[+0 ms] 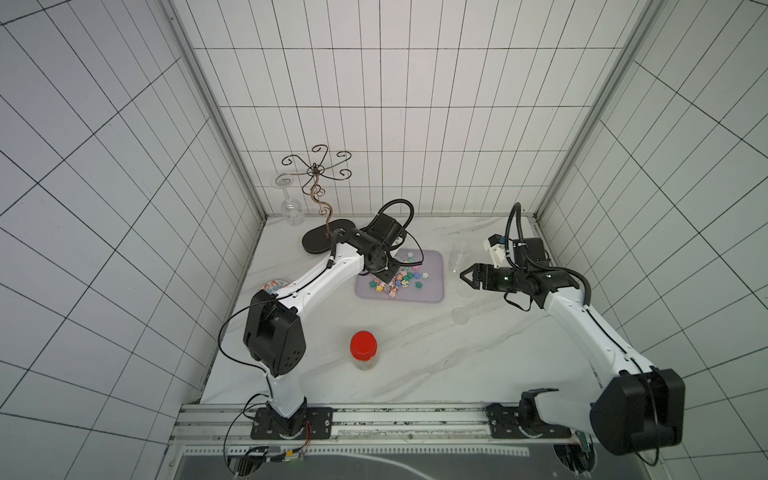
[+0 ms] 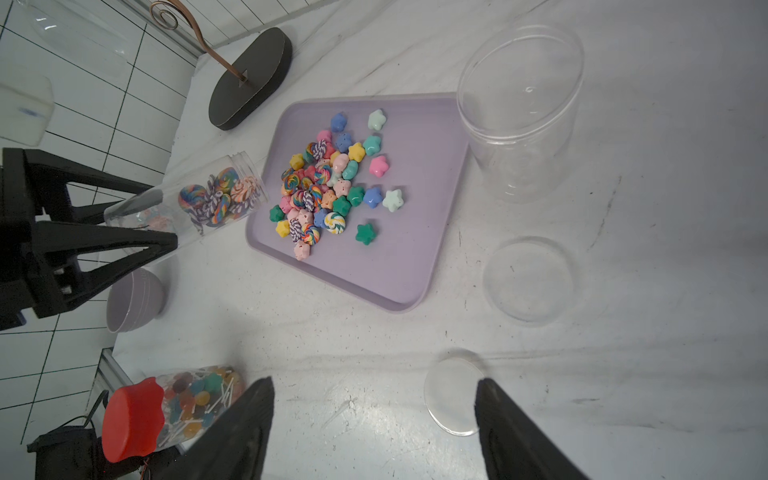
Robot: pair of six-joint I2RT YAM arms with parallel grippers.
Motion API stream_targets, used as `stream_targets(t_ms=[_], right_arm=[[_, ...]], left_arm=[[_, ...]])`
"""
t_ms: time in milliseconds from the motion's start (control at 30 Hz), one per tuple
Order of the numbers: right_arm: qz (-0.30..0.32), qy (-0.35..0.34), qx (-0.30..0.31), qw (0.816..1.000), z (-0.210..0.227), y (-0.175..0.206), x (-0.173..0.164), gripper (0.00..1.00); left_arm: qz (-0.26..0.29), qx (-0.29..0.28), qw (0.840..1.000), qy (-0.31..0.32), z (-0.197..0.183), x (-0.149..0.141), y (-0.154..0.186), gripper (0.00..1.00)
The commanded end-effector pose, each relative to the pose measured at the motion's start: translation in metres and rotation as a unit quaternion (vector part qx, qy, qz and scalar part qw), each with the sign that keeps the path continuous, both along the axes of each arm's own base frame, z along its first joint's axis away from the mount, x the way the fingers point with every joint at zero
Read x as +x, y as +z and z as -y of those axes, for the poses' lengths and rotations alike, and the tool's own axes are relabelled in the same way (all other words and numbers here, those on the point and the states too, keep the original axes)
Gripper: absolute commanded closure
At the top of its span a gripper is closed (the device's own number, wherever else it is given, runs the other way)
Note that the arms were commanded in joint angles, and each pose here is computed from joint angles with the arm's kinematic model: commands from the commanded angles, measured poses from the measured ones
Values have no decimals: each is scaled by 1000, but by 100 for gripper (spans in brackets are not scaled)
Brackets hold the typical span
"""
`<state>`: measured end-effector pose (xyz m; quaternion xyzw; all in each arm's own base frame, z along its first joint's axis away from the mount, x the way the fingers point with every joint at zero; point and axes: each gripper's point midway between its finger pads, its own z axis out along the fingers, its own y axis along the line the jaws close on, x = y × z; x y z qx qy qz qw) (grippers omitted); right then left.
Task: Pour the candies out of the jar
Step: 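Pour the candies out of the jar onto the tray.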
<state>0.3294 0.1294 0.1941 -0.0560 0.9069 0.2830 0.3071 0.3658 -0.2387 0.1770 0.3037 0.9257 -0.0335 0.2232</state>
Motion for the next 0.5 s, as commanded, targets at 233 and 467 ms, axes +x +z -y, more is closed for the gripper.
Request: stream_targets(t_ms=[233, 467], right_arm=[[-18, 6, 3, 1000, 1, -18, -7, 22], [-19, 0, 2, 1000, 2, -15, -9, 22]], left_arm=[[-19, -10, 1000, -6, -8, -6, -13, 77], [-2, -1, 1000, -10, -7, 0, -17, 77]])
